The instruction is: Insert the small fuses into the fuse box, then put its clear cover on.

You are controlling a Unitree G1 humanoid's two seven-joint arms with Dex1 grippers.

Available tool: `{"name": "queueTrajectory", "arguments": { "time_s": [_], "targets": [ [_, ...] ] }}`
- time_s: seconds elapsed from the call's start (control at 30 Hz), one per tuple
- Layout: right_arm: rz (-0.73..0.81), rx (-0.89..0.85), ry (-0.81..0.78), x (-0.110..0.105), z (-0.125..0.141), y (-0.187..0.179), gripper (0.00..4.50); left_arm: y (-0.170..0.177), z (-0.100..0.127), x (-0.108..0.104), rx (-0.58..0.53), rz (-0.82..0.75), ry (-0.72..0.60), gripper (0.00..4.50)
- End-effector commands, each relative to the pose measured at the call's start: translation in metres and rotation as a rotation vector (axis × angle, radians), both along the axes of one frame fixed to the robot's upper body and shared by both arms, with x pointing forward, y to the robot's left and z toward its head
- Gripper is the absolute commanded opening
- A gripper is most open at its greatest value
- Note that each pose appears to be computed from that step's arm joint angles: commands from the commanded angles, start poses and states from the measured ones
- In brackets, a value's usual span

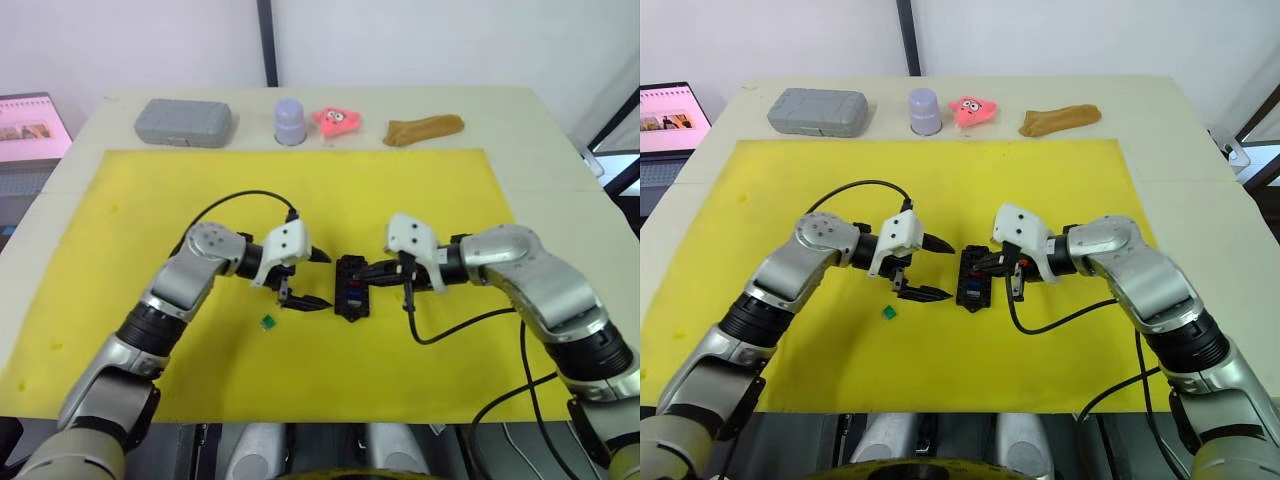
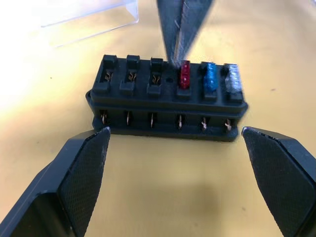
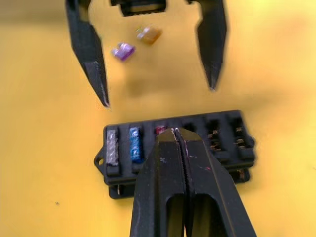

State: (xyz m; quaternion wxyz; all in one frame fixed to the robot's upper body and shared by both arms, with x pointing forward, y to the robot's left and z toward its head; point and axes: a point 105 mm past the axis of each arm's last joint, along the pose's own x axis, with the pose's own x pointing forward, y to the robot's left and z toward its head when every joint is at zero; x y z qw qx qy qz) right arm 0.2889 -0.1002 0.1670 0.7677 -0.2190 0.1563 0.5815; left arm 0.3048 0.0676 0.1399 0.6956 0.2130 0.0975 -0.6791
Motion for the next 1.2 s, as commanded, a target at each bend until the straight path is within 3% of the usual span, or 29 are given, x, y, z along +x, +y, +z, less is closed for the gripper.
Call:
{"name": "queueTrajectory", "arguments": {
  "time_s": [0.03,0.13,0.33,0.43,0.67,0.8,0.93,1.2],
  "targets": [
    [0.024,0.052,-0.061,-0.005,0.035,-0.003,0.03,0.012,0.033,-0.003,-0.044,-0.01,-0.032,4.5],
    [0.01,0.033,-0.099,-0.006,0.048,-0.016,0.03,0.035,0.047,-0.004,-0.033,0.025,-0.031,4.5],
    [-0.044,-0.155,-0.146,-0.018,0.048,-0.078,0.03,0.111,0.062,-0.015,0.069,0.191,0.004,4.5],
    [-0.085,-0.209,-0.128,-0.026,0.05,-0.106,0.92,0.141,0.065,-0.021,0.102,0.281,0.023,4.5],
    [-0.193,-0.294,-0.097,-0.037,0.051,-0.156,4.45,0.19,0.062,-0.033,0.175,0.442,0.05,4.5],
    [-0.243,-0.325,-0.093,-0.041,0.051,-0.171,4.49,0.208,0.055,-0.041,0.201,0.502,0.072,4.5],
    [-0.248,-0.325,-0.099,-0.041,0.051,-0.17,4.49,0.206,0.054,-0.043,0.194,0.499,0.071,4.5],
    [-0.151,-0.268,-0.147,-0.034,0.058,-0.132,4.49,0.18,0.044,-0.041,0.141,0.432,0.105,4.5]
  ]
}}
